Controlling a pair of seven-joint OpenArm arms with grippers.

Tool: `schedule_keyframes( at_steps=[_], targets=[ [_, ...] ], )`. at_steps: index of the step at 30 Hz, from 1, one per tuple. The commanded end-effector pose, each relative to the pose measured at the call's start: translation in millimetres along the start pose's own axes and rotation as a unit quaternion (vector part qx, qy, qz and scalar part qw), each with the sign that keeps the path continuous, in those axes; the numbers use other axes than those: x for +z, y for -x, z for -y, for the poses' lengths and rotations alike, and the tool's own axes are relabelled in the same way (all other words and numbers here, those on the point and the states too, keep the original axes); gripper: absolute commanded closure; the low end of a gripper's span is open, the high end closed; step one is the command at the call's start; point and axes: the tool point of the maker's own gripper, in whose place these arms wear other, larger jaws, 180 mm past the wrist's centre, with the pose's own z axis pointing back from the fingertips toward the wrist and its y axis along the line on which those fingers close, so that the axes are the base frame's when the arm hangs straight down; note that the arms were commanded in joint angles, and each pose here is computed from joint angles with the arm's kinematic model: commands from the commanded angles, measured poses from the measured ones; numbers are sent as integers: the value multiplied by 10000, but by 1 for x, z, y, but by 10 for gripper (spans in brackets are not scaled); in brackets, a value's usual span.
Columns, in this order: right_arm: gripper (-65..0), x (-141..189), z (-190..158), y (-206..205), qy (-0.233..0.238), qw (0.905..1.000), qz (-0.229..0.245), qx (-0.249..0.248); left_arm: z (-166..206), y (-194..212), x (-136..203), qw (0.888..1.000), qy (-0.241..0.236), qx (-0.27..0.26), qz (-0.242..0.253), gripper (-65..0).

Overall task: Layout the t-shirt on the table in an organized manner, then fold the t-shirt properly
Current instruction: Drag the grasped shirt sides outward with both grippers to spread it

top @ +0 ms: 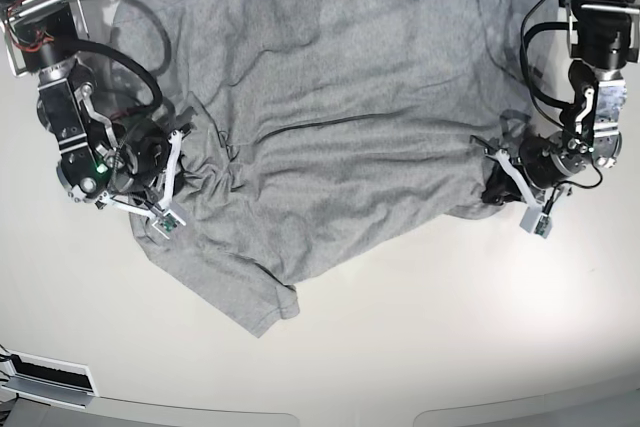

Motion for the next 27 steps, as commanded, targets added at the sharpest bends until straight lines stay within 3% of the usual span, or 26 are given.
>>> schedule_keyframes(
  at_steps=[1,4,7,10,17,22,27],
  targets=[
    [0,6,12,-2,143,9999,-3,63,-28,28,14,9958,-413,-278,-770,0],
    [0,8,24,16,398,9985,-336,179,-59,31,29,9898,-968,-257,-1009,0],
    [0,16,54,29,1068,9923,-627,-28,-88,38,48,9806,-1464,-179,-1293,0],
    [0,25,77,30,1592,9842,-731,-272,-98,40,61,9793,-1485,136,-1367,0],
    [0,34,90,6,1670,9834,-496,-512,-55,-22,62,9975,-290,159,-626,0],
    [0,39,85,-27,1200,9914,-93,-523,-8,-79,68,9974,638,-289,178,0],
    [0,38,64,-44,498,9983,184,-224,0,-90,67,9962,696,-370,363,0]
  ],
)
